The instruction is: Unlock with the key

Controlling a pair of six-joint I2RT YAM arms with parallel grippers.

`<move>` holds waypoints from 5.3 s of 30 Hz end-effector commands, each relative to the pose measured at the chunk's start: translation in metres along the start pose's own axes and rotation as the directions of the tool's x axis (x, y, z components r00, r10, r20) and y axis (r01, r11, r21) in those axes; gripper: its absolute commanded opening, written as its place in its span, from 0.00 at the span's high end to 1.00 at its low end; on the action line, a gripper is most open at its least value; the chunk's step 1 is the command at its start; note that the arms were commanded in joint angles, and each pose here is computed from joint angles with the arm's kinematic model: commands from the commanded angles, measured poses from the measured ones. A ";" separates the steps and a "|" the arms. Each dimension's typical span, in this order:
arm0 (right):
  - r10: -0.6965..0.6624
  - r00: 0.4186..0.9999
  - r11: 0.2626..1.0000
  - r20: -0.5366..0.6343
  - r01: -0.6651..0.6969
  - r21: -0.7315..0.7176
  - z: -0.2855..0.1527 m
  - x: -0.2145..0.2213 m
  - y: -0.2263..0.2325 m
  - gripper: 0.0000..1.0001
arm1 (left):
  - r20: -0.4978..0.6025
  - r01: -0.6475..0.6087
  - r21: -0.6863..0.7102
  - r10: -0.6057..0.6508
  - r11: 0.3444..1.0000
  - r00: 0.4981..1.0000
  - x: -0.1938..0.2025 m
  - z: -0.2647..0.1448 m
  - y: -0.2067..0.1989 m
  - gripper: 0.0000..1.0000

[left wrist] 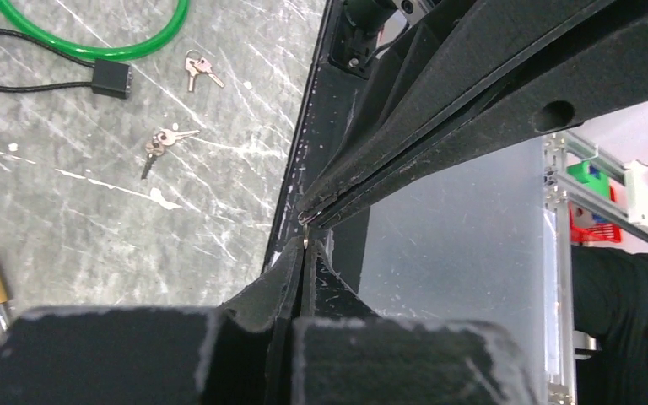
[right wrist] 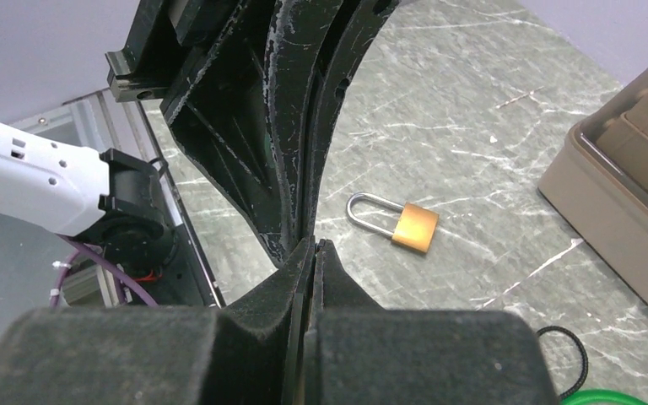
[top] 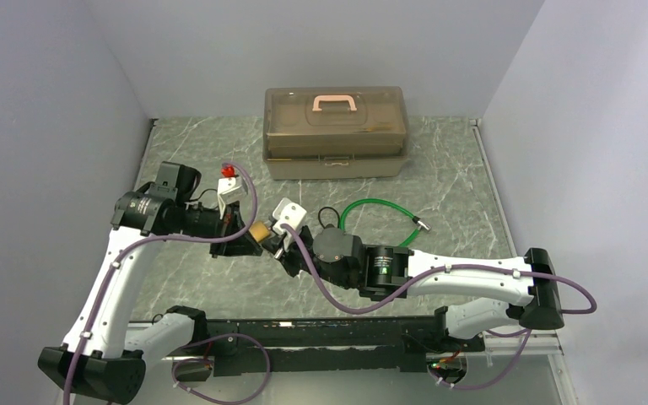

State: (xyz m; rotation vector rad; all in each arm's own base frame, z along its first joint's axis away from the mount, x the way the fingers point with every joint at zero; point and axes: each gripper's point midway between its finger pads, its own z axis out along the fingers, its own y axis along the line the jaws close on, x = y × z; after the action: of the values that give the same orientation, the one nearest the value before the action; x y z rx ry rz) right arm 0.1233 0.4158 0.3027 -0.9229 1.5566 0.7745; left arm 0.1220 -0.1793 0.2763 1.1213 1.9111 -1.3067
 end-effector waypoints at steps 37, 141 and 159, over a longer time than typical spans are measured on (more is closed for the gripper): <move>0.092 0.949 0.940 0.301 0.017 -0.341 -0.067 -0.089 -0.050 0.01 | -0.332 -0.771 0.055 0.740 0.635 0.585 -0.041 -0.040 -0.066 1.00; 0.198 0.975 0.913 0.096 -0.148 -0.380 -0.108 -0.007 -0.036 1.00 | -0.412 -0.728 -0.095 0.639 0.679 0.649 -0.052 0.014 0.047 0.02; 0.273 0.932 0.961 0.240 -0.274 -0.028 -0.186 0.005 -0.094 1.00 | -0.496 -0.666 0.099 0.617 0.739 0.611 -0.018 0.173 0.208 0.08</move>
State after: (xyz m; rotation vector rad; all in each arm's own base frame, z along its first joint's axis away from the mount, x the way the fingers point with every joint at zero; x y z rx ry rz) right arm 0.1072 0.2210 0.3332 -0.6732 1.4440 1.0960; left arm 0.2916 -0.2810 0.1230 2.0115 1.6902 -0.5411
